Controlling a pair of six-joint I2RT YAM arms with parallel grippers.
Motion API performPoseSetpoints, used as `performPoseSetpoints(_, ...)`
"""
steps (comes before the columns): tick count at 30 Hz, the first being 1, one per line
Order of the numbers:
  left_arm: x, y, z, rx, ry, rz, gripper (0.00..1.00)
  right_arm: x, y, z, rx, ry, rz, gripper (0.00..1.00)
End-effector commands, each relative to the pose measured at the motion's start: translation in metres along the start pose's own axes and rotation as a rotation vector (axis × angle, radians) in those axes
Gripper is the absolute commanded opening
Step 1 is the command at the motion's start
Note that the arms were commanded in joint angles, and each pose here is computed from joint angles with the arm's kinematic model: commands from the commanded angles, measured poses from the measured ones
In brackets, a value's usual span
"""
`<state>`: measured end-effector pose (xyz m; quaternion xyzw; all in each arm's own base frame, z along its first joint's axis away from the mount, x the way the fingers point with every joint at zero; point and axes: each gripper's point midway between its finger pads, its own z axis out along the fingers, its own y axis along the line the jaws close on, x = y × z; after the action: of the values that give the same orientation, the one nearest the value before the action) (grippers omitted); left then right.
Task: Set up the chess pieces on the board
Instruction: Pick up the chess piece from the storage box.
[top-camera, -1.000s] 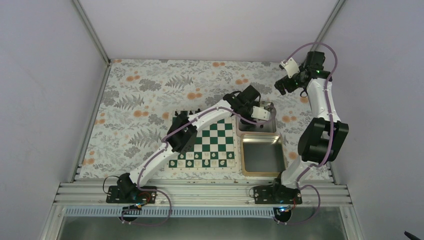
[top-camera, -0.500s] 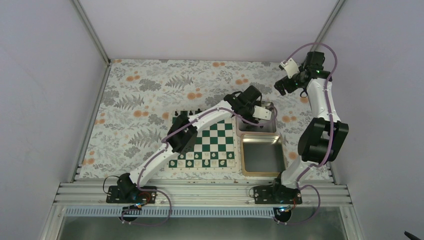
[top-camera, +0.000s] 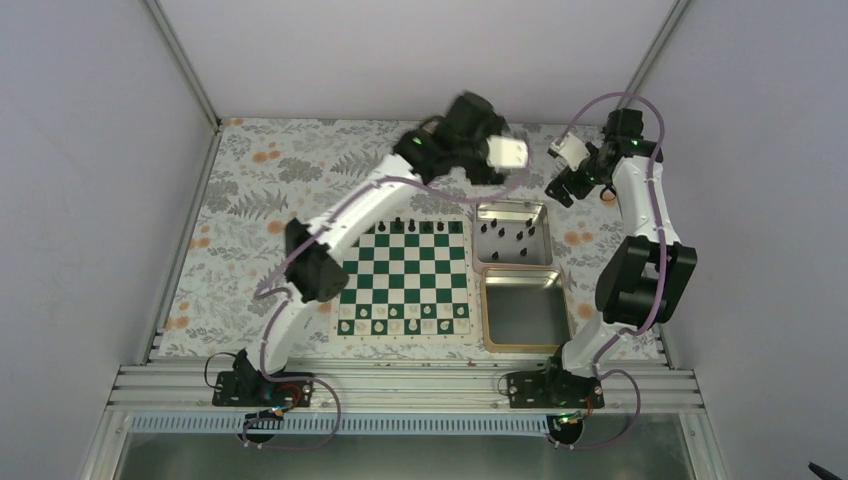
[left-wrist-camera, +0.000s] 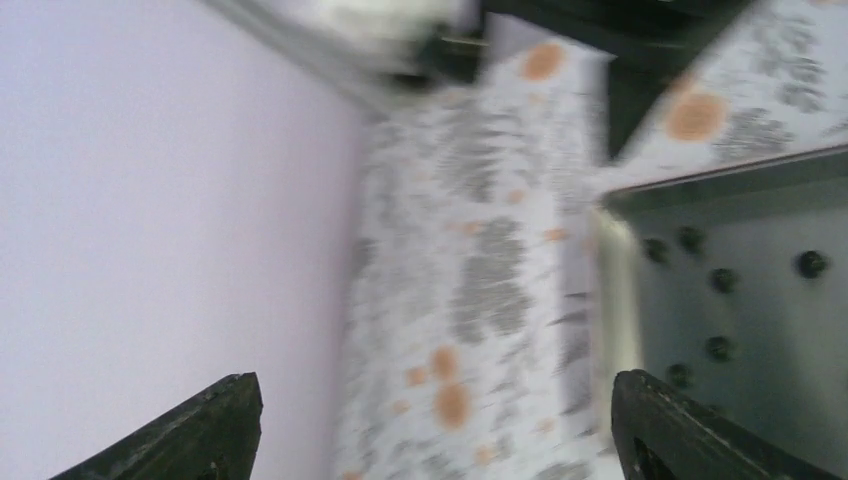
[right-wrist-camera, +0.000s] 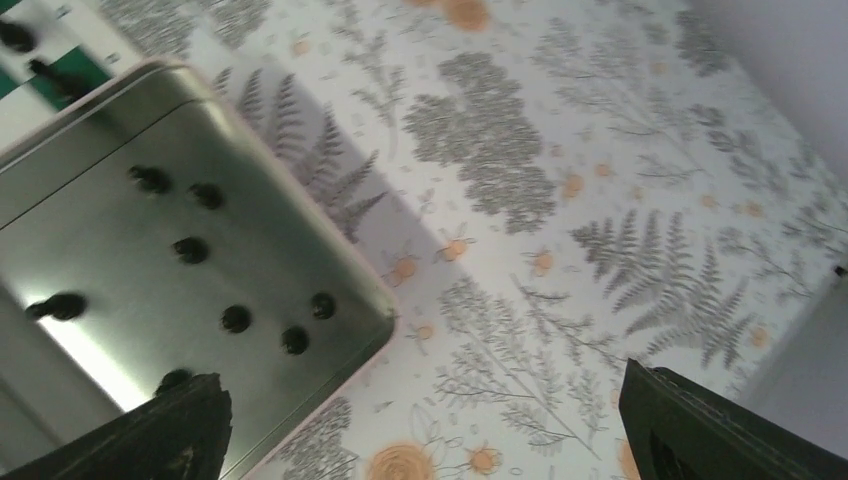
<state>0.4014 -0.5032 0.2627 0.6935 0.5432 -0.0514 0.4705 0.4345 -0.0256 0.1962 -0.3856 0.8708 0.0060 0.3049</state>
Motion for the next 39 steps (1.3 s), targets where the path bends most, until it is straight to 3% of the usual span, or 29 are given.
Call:
performPoseSetpoints(1,0.035,0.066,-0.072,-0.116,0.059,-0.104,0.89,0.006,0.047,-0.006,-0.165,0.043,-0.155,1.00)
performPoseSetpoints(5,0.097,0.106,-0.122,-0.165,0.130,-0.255,1.00,0.018,0.076,0.001,-0.268,0.122,-0.223,1.00)
performPoseSetpoints(15,0.232,0.139,-0.206,-0.327,0.254,-0.519,1.00,-0.004,0.144,0.048,-0.445,0.133,-0.324,0.94)
performPoseSetpoints(24,0.298,0.175,-0.254,-0.546,0.285,-0.637,1.00,-0.027,0.168,0.100,-0.515,0.136,-0.386,0.92)
performPoseSetpoints(30,0.331,0.186,-0.249,-0.572,0.279,-0.710,1.00,-0.026,0.173,0.129,-0.529,0.175,-0.413,0.92)
performPoseSetpoints(39,0.347,0.189,-0.242,-0.565,0.287,-0.734,1.00,-0.019,0.164,0.149,-0.507,0.234,-0.402,0.79)
